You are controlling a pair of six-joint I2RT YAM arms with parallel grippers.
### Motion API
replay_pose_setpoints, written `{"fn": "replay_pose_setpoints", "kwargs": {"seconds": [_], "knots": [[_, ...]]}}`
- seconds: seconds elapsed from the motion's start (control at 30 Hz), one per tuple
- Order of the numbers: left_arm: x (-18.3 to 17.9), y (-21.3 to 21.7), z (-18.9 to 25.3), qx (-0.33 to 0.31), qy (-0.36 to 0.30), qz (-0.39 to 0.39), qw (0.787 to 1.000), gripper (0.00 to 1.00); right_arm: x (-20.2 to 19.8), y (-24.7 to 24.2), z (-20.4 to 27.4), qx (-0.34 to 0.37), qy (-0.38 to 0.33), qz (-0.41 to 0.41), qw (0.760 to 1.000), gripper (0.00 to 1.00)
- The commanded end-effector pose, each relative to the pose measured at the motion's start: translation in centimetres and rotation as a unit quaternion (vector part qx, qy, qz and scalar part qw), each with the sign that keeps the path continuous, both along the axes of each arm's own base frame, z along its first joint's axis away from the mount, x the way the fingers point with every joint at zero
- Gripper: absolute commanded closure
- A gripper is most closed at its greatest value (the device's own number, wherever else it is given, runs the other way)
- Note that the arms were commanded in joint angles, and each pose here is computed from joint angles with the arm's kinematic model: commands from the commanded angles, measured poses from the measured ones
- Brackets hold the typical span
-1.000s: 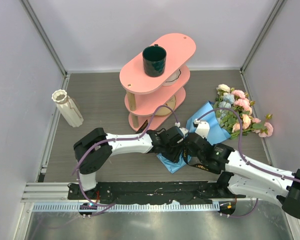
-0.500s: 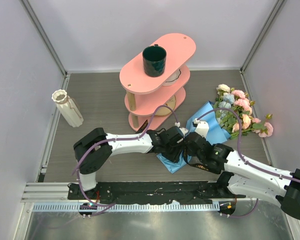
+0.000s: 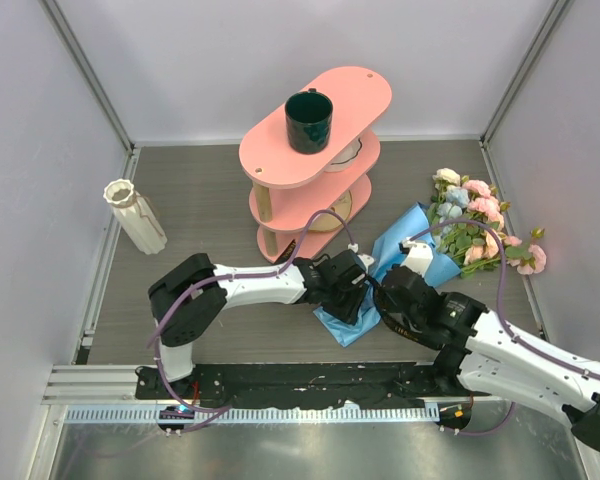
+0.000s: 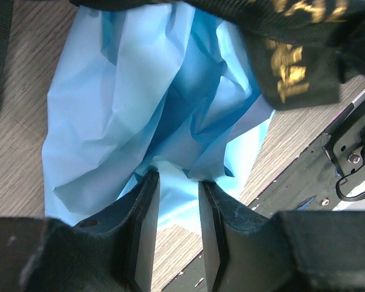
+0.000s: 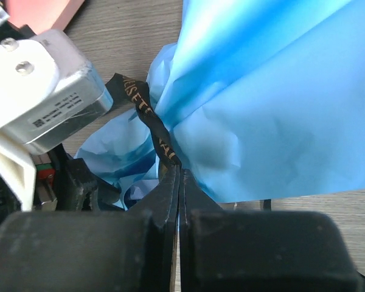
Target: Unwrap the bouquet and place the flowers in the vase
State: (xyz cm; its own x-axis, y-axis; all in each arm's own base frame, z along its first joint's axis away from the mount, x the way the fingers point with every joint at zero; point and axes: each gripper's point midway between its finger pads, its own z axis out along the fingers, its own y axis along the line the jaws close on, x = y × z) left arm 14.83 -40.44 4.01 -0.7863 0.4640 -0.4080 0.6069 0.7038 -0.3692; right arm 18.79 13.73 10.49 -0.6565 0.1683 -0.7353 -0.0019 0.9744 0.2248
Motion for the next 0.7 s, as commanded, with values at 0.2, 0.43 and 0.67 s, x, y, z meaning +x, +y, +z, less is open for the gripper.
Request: {"fn": "replay_pose_setpoints", "kwargs": {"seconds": [0.2,0.43,0.67], "knots": [[0.3,-0.1,-0.5,0.006,0.01,0.006,1.0,0.65,1.1,-0.3,6.8,0.052,-0.065,-0.025,0.996,0.99],[0.3,-0.1,-0.7,0.007,0.013,0.007,1.0,0.64,1.6,-1.1,12.2,0.076,-0.119,-0.036,0.989,0.99],[0.2,-0.1,-0.5,0.005,0.012,0.006,1.0,0.65,2.2,-3.3,21.7,0.101,-0.214,-0.062,0.97,0.99]]}}
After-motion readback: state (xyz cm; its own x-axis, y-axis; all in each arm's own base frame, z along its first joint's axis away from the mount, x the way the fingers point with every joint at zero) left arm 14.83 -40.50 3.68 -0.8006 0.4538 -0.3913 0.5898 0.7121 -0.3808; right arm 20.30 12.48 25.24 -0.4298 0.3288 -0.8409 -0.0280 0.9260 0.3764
